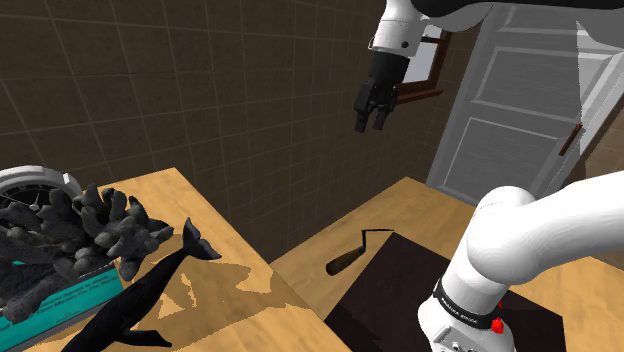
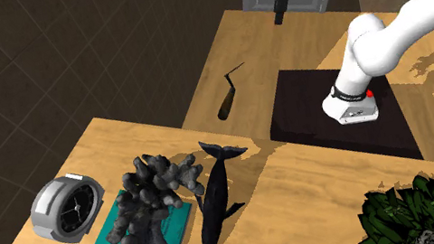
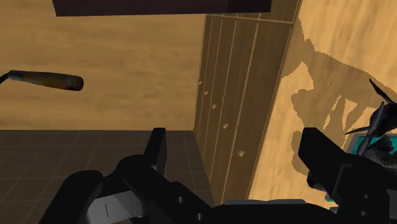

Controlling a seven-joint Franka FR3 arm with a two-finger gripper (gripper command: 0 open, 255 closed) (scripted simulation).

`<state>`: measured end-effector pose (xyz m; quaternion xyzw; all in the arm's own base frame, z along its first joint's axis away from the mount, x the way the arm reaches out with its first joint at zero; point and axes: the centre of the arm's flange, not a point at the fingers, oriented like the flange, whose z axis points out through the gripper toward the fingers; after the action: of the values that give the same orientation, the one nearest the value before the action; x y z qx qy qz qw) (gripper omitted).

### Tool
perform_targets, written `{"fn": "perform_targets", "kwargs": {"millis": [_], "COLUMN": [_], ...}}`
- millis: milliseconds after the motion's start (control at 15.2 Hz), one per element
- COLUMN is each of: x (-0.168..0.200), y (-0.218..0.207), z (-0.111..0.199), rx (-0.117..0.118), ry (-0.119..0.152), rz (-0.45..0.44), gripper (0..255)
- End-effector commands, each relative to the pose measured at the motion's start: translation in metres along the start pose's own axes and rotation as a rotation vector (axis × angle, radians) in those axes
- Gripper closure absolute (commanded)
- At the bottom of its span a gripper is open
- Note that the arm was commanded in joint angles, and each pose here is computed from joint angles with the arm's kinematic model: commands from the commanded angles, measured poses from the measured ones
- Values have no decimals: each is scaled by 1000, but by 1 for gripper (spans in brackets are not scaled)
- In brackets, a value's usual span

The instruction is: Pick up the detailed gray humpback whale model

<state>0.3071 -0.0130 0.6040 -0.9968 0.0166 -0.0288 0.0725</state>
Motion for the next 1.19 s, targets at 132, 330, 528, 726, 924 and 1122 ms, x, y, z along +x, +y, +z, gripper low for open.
{"fn": "perform_targets", "kwargs": {"millis": [132,330,528,726,924,1122], "x": [11,27,42,56,68,80], "y": [-25,-62,-99,-136,-173,-209], "z": [11,27,45,65,85,107], "rx": [-19,-48,-77,-106,-135,-164], "ry": [-6,-14,-22,-30,-39,-47], "rz": [-18,-46,-74,-101,-129,-157], "gripper": [0,0,0,0,0,0]}}
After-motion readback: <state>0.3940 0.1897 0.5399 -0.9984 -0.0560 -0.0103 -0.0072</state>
